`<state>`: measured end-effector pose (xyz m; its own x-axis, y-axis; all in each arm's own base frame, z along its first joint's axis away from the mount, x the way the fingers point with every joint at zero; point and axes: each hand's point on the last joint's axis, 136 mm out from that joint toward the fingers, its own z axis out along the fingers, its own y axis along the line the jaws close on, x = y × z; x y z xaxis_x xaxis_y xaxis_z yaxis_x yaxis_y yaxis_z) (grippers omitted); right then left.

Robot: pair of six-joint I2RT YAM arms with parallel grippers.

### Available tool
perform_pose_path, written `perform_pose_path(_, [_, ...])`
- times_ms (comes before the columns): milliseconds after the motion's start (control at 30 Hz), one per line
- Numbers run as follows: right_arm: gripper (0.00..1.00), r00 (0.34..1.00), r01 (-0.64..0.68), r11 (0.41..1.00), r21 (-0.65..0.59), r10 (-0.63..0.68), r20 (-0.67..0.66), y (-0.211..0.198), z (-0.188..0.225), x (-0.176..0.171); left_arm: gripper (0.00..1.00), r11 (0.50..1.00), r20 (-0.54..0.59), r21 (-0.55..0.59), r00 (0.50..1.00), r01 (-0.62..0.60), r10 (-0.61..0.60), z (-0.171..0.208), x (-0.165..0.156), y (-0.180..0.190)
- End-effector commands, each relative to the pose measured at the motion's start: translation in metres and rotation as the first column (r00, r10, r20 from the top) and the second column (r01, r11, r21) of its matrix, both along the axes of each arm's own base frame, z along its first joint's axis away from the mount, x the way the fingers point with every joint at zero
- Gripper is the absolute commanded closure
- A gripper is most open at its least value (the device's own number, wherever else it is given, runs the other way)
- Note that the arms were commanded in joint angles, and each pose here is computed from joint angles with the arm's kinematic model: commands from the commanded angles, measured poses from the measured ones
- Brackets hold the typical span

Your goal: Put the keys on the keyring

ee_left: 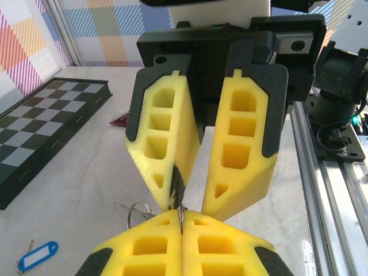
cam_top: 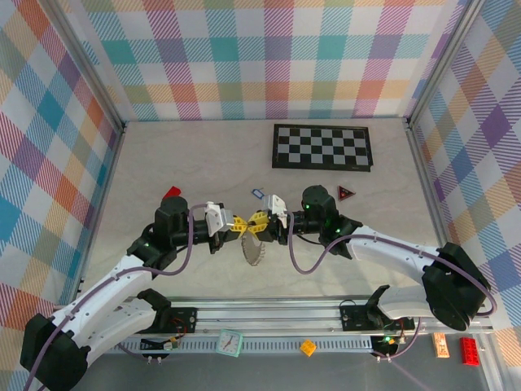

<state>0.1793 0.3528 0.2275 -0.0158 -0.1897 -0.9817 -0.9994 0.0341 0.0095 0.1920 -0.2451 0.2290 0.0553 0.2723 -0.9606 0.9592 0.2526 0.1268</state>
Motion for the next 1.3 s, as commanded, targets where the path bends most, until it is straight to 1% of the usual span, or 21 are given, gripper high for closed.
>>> perform_pose_path(0, [0.82,0.999,-0.046,0.998,0.033,0.046,0.01,0.003,0.009,-0.01,1.0,0.998,0.07,-0.045,0.997,0.045,-0.042,0.024,-0.003,-0.006])
perform_pose_path(100, [0.86,0.999,-0.046,0.999,0.022,0.045,0.006,0.004,0.005,-0.009,1.0,0.998,0.058,-0.058,0.998,0.039,-0.036,0.026,-0.001,-0.007])
perform_pose_path(300, [0.87,1.0,-0.019,1.0,-0.009,0.019,0.001,0.007,-0.004,-0.003,1.0,0.996,0.043,-0.08,0.999,0.032,-0.028,0.03,0.001,-0.008])
perform_pose_path(467, [0.83,0.999,0.03,0.999,-0.039,-0.03,0.012,0.002,-0.016,0.003,1.0,0.997,0.035,-0.071,0.999,0.04,-0.038,0.027,-0.001,-0.008])
perform_pose_path(667, [0.82,0.999,0.025,0.999,-0.044,-0.024,0.025,-0.003,-0.017,-0.001,1.0,0.997,0.036,-0.047,0.998,0.058,-0.057,0.022,-0.005,-0.009])
perform_pose_path(767, [0.77,0.998,0.05,0.998,-0.042,-0.048,0.041,-0.004,-0.018,0.002,1.0,0.997,0.038,-0.043,0.997,0.066,-0.064,0.022,-0.006,-0.009])
perform_pose_path(833, [0.77,0.998,0.044,0.998,-0.037,-0.042,0.046,-0.005,-0.017,0.001,1.0,0.997,0.04,-0.04,0.997,0.069,-0.068,0.021,-0.007,-0.009])
perform_pose_path(967, [0.78,0.999,0.01,1.0,-0.023,-0.009,0.039,-0.002,-0.012,-0.003,1.0,0.996,0.04,-0.041,0.996,0.076,-0.074,0.021,-0.008,-0.01])
perform_pose_path(1267, [0.85,0.999,-0.028,1.0,0.01,0.028,0.027,0.003,-0.005,-0.007,1.0,0.996,0.039,-0.043,0.996,0.084,-0.083,0.022,-0.008,-0.012])
